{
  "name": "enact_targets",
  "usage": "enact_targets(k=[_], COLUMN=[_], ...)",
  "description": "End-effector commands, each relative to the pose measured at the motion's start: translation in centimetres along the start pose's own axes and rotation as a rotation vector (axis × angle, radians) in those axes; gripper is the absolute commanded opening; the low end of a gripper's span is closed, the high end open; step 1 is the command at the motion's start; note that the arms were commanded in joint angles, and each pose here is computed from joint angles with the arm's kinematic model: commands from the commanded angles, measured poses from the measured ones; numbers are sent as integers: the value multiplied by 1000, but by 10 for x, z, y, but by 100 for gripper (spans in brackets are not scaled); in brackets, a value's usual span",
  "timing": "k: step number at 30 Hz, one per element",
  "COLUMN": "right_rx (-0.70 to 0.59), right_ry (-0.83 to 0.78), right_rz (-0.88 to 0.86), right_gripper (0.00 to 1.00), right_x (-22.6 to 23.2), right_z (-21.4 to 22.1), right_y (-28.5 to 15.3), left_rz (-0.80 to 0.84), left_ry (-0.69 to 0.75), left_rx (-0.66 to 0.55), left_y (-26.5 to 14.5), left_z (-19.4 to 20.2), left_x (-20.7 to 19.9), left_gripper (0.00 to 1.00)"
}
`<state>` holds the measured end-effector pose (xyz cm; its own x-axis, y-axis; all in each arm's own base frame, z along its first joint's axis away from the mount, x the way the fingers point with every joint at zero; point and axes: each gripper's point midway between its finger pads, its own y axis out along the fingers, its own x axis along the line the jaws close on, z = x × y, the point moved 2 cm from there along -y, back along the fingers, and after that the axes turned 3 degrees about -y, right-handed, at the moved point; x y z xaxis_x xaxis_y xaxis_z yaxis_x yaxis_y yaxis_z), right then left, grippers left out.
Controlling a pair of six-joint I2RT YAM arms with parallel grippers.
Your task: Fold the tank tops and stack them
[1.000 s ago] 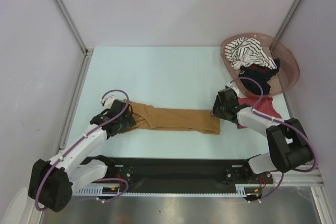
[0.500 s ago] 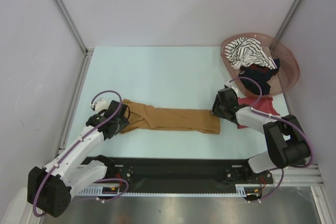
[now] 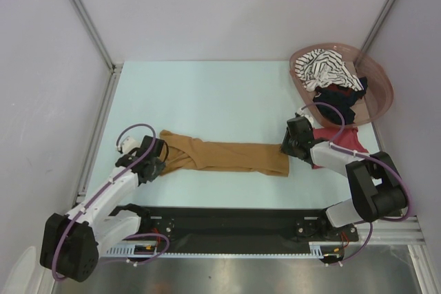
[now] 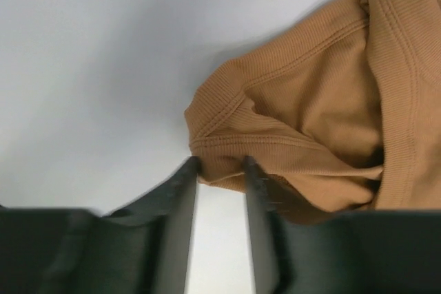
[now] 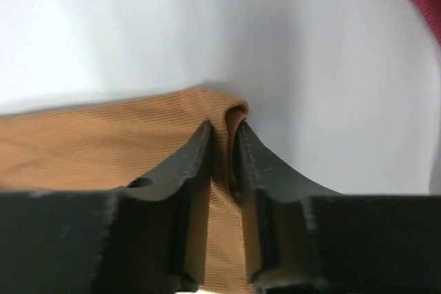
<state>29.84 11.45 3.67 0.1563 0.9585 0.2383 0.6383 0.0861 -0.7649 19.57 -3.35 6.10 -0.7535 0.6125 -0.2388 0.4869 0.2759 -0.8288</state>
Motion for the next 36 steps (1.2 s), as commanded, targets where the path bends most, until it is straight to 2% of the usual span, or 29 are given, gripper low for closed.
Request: enact_targets(k=[1,2,3,11,16,21,25,26,31,32,35,36], right_rx=[2,0,-2,6,7,11,8,6,4,4,3,2], right_ry=[-5,-3,-3,-8,-9,-11,-11,-11,-10,-11,-10,-10], right_rz=[-1,-3,-3,-8,-6,-9,-7,-11,-4,-4,-5,-6], right_gripper=[22,20,17,0,0,0,0,0,0,0,0,0], right_x=[-2,-2,-2,-2,-3,-3,-3,-2,-4,-4,-4,-4], right_z=[2,2,2,4,4,5,5,5,5,5,4,4], right_y=[-3,-3,-3,-3,-3,-3,-3,-3,-3,-3,-3,-3], left_rz=[38,38,35,10,3,-13,-71,-102,-219,-247,-240,-233], left_ry=[-89,-97,-101,-137,-158,-143,-141,-132,-107,-119,-102,-104], left_rx=[-9,-11,-12,-70,-88,-72,-29,-6,84,95,85,71], left_y=[6,7,8,8,6,12,28,39,67,74,76,74], left_z=[-4,-6,-7,-38,-62,-75,-76,-72,-61,-62,-64,-66], left_x=[-11,-12,-11,-11,-22,-43,-45,-42,-22,-15,-13,-13], left_gripper=[30,22,1,0,0,0,1,6,14,39,82,85])
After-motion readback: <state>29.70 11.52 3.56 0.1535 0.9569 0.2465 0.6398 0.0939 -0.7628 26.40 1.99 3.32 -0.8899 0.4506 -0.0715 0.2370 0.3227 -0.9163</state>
